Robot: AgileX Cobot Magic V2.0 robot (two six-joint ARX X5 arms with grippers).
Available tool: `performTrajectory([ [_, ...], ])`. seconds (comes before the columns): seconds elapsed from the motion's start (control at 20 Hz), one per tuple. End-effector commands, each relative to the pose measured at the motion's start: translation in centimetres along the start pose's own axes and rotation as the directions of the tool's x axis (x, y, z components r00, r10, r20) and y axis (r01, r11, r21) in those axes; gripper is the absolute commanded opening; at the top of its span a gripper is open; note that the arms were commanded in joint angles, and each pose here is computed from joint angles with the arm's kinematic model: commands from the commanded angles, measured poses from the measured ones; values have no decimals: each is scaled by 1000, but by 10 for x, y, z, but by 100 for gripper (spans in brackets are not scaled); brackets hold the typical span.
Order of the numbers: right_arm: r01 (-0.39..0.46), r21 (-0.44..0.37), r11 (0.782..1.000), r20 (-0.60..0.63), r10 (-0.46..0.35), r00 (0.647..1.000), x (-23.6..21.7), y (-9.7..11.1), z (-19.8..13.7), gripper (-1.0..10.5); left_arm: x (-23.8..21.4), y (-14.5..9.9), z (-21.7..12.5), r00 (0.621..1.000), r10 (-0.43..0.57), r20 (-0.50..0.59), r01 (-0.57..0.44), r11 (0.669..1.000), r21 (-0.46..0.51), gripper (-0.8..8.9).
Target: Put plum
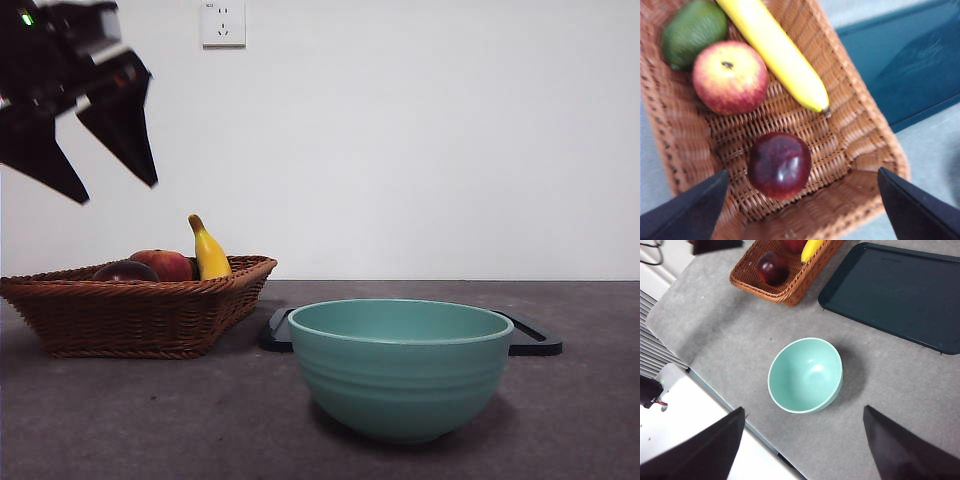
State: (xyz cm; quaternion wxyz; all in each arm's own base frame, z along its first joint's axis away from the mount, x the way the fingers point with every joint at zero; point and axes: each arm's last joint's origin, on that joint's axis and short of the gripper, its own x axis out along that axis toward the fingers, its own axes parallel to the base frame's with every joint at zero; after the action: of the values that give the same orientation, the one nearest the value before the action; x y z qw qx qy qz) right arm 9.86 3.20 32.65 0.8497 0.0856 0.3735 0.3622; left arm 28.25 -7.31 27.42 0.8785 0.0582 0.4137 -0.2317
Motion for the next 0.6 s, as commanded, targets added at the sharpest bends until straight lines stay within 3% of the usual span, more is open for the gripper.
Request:
performTrajectory([
  [0.05,-5,-20,1000,16,5,1000,-2,2,4,379,15,3,7,1000,15,-6,-15,999,47,468],
  [0.6,-5,-20,1000,16,5,1000,-2,2,4,379,76,14,-3,994,1,-112,6,998,61,465],
])
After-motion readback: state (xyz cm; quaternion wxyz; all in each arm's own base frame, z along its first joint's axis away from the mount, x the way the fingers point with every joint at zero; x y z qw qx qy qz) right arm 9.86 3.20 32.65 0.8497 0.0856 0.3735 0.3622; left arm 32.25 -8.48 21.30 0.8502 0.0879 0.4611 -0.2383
